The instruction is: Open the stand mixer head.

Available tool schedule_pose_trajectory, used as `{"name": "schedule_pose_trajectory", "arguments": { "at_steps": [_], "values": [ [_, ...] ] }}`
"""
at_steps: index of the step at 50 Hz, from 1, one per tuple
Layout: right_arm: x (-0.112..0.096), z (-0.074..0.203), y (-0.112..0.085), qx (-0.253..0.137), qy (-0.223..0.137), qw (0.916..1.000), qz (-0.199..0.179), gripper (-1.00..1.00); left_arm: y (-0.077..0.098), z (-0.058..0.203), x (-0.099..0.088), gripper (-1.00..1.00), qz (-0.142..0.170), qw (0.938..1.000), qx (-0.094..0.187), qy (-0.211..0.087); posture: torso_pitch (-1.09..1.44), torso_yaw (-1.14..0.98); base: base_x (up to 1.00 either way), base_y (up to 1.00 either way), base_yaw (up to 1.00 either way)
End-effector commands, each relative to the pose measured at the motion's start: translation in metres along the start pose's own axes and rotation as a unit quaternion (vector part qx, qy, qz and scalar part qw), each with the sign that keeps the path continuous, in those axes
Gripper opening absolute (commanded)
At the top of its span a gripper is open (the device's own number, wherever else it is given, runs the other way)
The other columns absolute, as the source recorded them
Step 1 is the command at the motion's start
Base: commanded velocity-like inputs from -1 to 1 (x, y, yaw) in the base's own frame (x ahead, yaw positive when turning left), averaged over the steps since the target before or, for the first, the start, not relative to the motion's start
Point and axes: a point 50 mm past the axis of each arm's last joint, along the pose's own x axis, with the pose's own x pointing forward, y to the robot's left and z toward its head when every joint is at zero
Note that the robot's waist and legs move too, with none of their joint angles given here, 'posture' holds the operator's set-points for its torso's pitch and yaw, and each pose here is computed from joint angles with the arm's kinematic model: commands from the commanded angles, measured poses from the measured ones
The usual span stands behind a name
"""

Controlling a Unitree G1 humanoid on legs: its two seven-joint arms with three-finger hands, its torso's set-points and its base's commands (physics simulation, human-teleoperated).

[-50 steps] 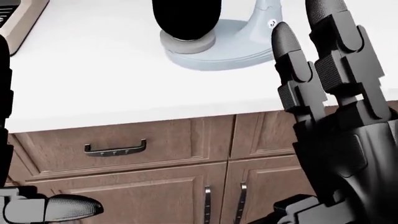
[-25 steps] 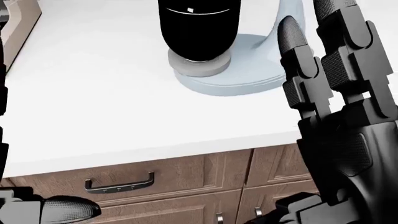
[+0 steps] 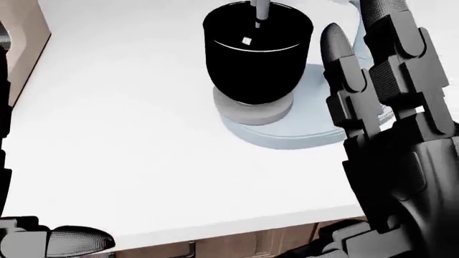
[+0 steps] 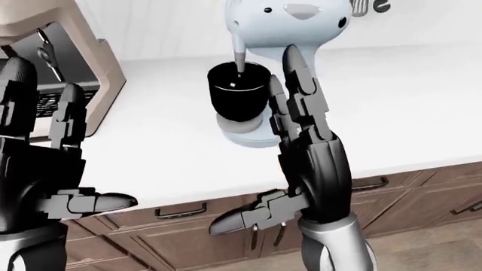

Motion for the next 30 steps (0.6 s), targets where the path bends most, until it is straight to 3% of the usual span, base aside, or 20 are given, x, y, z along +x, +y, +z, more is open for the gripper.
{"name": "schedule_pose_trajectory", "arguments": {
  "at_steps": [1,30],
  "values": [
    [-0.0002,0.0167,-0.0009,-0.009,-0.051,0.9986,-0.002,1.00,-0.0083,0.0144,0.0002,1.00,-0.020,0.9987,0.011,-0.045,-0.01,0.00,0.05,0.00,0.00],
    [-0.0001,0.0167,-0.0020,-0.007,-0.050,0.9987,-0.005,1.00,-0.0080,0.0141,0.0013,1.00,-0.020,0.9988,0.011,-0.043,-0.30,0.00,0.05,0.00,0.00]
  ]
}}
